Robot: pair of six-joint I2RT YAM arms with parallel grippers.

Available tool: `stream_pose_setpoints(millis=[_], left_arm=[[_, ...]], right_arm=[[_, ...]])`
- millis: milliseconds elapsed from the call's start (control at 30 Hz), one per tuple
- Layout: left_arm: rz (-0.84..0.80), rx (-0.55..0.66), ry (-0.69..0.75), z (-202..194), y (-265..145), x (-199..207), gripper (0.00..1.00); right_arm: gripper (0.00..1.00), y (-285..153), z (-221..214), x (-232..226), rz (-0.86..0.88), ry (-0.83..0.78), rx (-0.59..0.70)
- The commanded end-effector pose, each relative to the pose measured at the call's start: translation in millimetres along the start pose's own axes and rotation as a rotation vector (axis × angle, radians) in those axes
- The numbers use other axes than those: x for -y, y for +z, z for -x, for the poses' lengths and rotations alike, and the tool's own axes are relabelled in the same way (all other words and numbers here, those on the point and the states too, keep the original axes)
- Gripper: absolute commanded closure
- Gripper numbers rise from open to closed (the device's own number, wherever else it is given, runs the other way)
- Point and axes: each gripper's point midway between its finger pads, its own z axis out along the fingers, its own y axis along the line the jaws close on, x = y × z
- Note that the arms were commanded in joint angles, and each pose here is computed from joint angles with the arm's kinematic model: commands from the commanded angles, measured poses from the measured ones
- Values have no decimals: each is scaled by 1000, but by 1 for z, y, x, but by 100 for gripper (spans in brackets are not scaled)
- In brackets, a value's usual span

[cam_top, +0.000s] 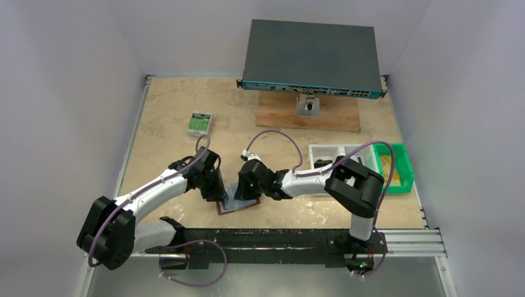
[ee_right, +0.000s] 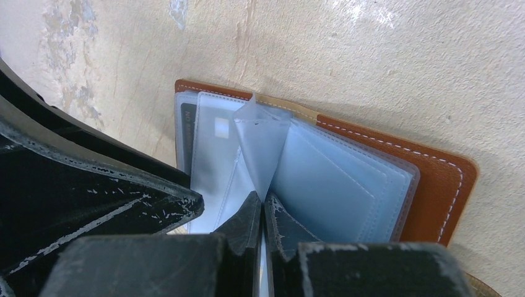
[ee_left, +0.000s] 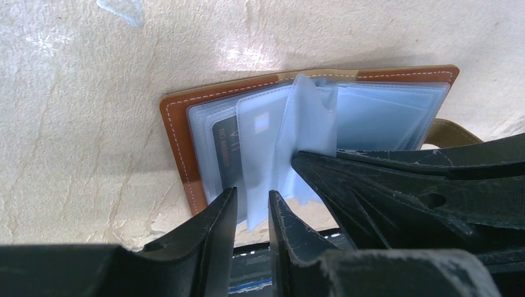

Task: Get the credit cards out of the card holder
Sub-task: Remove the credit card from the card holder.

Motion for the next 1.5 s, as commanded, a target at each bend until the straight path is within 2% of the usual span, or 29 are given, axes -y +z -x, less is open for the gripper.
stream_pose_setpoints(millis=[0, 367, 633, 767, 933, 1133, 1300, 1467], left_arm=[[2, 23, 27, 4, -3, 1, 75], [-39, -10, 38, 3, 11, 9, 76], [-48, 2, 31, 5, 9, 11, 86], [-71, 16, 45, 7, 6, 15, 86], [-109, 16, 57, 6, 5, 20, 77], [-152, 18, 69, 6, 4, 28, 72], [-192, 7, 75, 6, 6, 35, 71], [-228, -1, 78, 5, 8, 42, 71]], right_arm=[[100, 8, -35, 44, -135, -16, -109], [100, 8, -36, 43, -129, -16, -113], [100, 1, -28, 33, -107, -21, -93], [90, -6, -18, 20, -77, -31, -74], [76, -18, -2, 4, -58, -38, -38], [70, -28, 7, -6, -53, -37, -21], [63, -35, 13, -14, -26, -32, -1], [63, -39, 15, -18, -13, -19, 9]])
